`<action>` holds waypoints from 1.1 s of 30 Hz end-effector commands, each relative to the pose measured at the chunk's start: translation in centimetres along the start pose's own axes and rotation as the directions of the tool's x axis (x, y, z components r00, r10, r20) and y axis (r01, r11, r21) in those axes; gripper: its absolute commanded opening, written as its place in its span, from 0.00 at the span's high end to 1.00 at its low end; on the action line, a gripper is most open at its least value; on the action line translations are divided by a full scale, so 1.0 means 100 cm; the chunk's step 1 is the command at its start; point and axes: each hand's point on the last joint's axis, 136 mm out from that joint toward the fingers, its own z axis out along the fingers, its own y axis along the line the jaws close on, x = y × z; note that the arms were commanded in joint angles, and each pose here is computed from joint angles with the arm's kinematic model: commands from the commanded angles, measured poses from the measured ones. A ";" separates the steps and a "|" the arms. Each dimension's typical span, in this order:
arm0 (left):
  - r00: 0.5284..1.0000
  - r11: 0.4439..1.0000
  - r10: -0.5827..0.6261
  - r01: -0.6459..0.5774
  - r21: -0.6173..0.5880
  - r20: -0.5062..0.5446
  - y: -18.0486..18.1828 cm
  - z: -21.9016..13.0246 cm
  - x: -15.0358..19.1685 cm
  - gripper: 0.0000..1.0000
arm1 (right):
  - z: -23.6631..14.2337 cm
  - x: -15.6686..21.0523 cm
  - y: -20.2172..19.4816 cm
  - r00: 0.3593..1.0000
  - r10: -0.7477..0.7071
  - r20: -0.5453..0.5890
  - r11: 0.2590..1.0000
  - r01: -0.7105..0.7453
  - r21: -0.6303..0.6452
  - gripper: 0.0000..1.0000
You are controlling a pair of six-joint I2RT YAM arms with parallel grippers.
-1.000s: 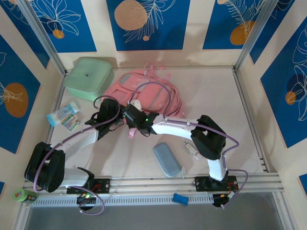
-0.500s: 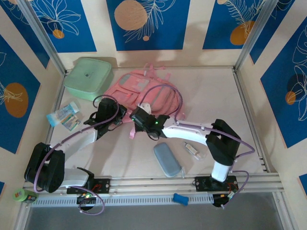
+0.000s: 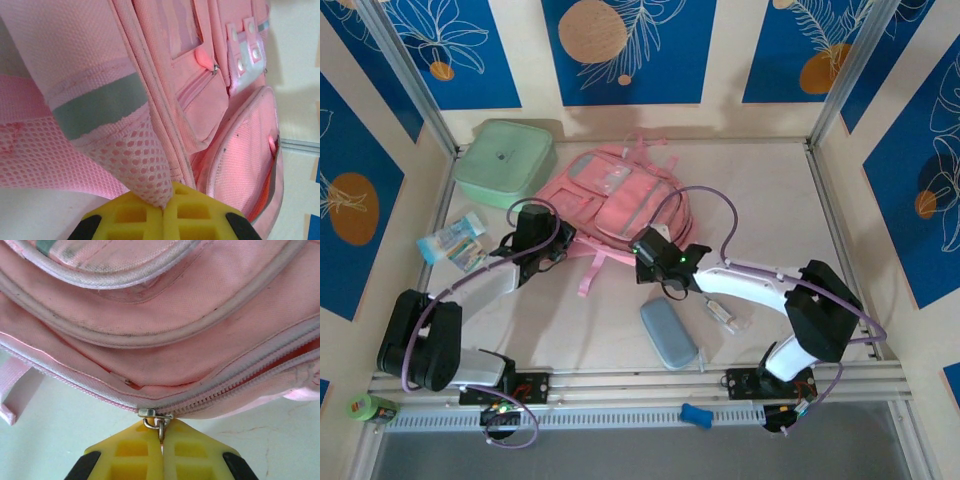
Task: Pack the student bag
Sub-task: Zip the student bag at the top-center of the table.
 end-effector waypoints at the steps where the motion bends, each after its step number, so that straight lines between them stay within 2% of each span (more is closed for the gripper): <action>1: 0.998 0.994 0.054 -0.057 0.091 0.041 -0.032 -0.003 -0.015 1.00 | 0.002 0.002 0.005 0.998 -0.032 -0.050 0.998 0.029 -0.047 1.00; 4: 0.996 0.995 0.090 -0.091 0.050 0.022 -0.027 -0.003 -0.014 0.98 | -0.002 0.002 0.017 0.996 -0.072 -0.049 0.993 0.067 -0.099 1.00; 6: 0.993 0.992 0.121 -0.120 0.043 -0.013 -0.026 -0.002 -0.014 0.78 | -0.006 0.006 0.029 0.993 -0.097 -0.065 0.985 0.086 -0.151 1.00; 8: 0.987 0.990 0.143 -0.141 0.025 -0.068 -0.019 -0.003 -0.009 0.65 | -0.005 0.011 0.023 0.992 -0.073 -0.098 0.992 0.062 -0.110 1.00; 11: 0.988 0.992 0.125 -0.124 0.016 -0.096 -0.002 -0.009 0.009 0.63 | -0.005 0.018 0.013 0.993 -0.042 -0.112 0.996 0.033 -0.080 1.00; 14: 0.984 0.995 0.099 -0.102 -0.012 -0.148 0.012 -0.018 0.037 0.62 | -0.007 0.023 0.016 0.993 -0.043 -0.109 0.993 0.031 -0.111 1.00; 19: 0.999 1.000 0.003 -0.004 -0.018 -0.048 0.026 -0.045 0.059 0.47 | -0.012 0.025 0.018 0.994 -0.024 -0.111 0.993 0.011 -0.113 1.00; 23: 0.998 0.998 -0.056 0.055 -0.018 -0.020 0.030 -0.050 0.082 0.37 | -0.008 0.028 0.020 0.992 -0.025 -0.122 0.993 0.011 -0.120 1.00; 27: 0.996 0.995 -0.092 0.092 0.022 -0.010 0.014 -0.039 0.098 0.35 | -0.004 0.030 0.023 0.991 -0.027 -0.130 0.993 0.011 -0.121 1.00; 29: 0.997 0.996 -0.072 0.073 0.044 -0.004 -0.002 -0.034 0.107 0.39 | -0.004 0.031 0.026 0.991 -0.034 -0.131 0.992 0.017 -0.128 1.00; 33: 0.998 0.998 -0.055 0.055 0.035 -0.013 -0.018 -0.015 0.124 0.39 | -0.005 0.030 0.029 0.992 -0.043 -0.120 0.992 0.028 -0.123 1.00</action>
